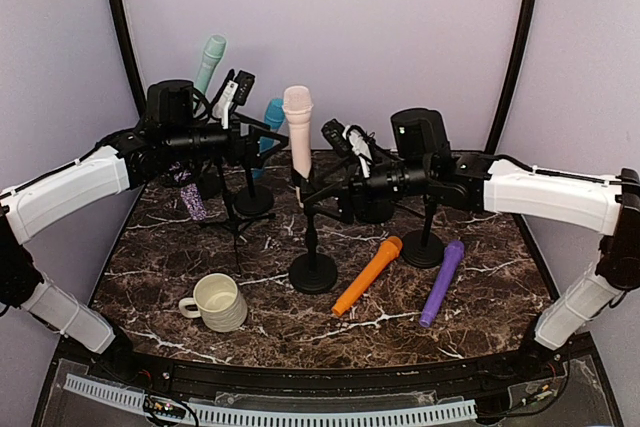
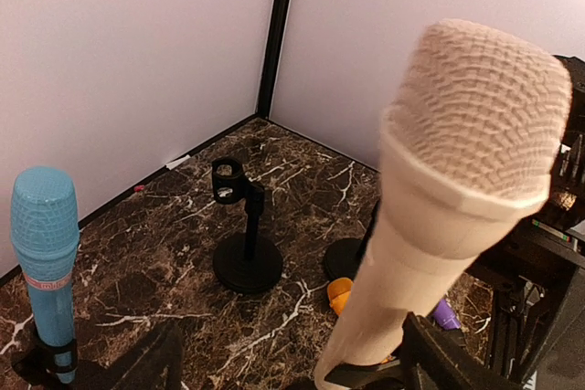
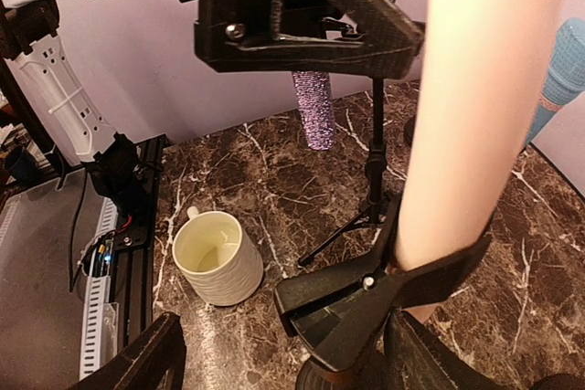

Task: Remove the microphone from the stand
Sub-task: Adjust the microphone stand with the microphone at the center of the board.

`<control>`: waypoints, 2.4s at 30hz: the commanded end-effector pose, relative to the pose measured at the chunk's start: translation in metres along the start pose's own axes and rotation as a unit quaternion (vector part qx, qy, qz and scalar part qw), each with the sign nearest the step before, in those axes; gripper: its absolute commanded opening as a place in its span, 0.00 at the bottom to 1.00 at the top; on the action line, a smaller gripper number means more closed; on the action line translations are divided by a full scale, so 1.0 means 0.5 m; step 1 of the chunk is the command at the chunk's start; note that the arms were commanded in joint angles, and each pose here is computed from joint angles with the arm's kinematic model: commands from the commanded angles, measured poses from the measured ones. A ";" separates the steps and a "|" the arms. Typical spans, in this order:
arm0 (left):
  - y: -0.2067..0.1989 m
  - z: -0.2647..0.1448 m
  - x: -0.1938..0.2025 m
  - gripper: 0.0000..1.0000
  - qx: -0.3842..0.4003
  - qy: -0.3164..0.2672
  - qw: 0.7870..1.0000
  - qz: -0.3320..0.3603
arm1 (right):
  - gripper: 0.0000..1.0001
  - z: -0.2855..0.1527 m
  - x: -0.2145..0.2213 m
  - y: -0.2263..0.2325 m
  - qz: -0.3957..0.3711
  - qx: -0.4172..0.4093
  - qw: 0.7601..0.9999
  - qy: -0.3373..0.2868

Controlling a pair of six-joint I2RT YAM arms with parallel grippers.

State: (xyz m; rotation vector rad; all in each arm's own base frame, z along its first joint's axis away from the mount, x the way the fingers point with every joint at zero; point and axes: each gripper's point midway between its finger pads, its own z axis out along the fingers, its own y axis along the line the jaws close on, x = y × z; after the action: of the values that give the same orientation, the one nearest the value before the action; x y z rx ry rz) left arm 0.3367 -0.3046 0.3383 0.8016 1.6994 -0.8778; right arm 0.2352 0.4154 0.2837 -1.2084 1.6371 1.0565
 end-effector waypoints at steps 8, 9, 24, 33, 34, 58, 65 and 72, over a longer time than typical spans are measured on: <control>-0.011 -0.004 -0.011 0.84 0.008 -0.013 1.000 -0.001 | 0.76 -0.008 -0.021 0.020 0.025 0.016 0.998 -0.048; -0.015 -0.006 -0.013 0.84 0.011 -0.015 1.000 0.001 | 0.77 -0.016 -0.025 0.015 0.026 0.028 0.998 -0.055; -0.083 -0.025 -0.007 0.85 0.103 -0.025 0.994 0.021 | 0.82 -0.093 -0.050 -0.025 0.124 0.200 0.963 -0.132; -0.054 -0.049 -0.014 0.84 0.036 -0.037 0.998 0.027 | 0.82 -0.063 -0.059 -0.030 0.154 0.349 0.919 -0.096; -0.052 -0.053 -0.015 0.84 0.029 -0.038 0.998 0.027 | 0.82 -0.057 -0.057 -0.027 0.154 0.360 0.916 -0.089; -0.069 -0.058 -0.014 0.84 0.052 -0.035 0.998 0.019 | 0.71 0.006 -0.010 -0.031 0.127 0.449 0.884 -0.012; -0.102 -0.051 -0.009 0.84 0.108 -0.026 0.993 0.025 | 0.65 -0.011 -0.015 -0.028 0.096 0.396 0.913 -0.025; -0.116 -0.035 -0.004 0.85 0.144 -0.022 0.989 0.020 | 0.62 -0.037 -0.029 -0.025 0.079 0.320 0.942 -0.061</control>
State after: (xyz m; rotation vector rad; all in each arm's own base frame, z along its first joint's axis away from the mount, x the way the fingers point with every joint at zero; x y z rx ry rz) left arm 0.2902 -0.3106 0.3389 0.9434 1.6020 -1.0583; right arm 0.2490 0.3936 0.2663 -0.5374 1.9298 0.4171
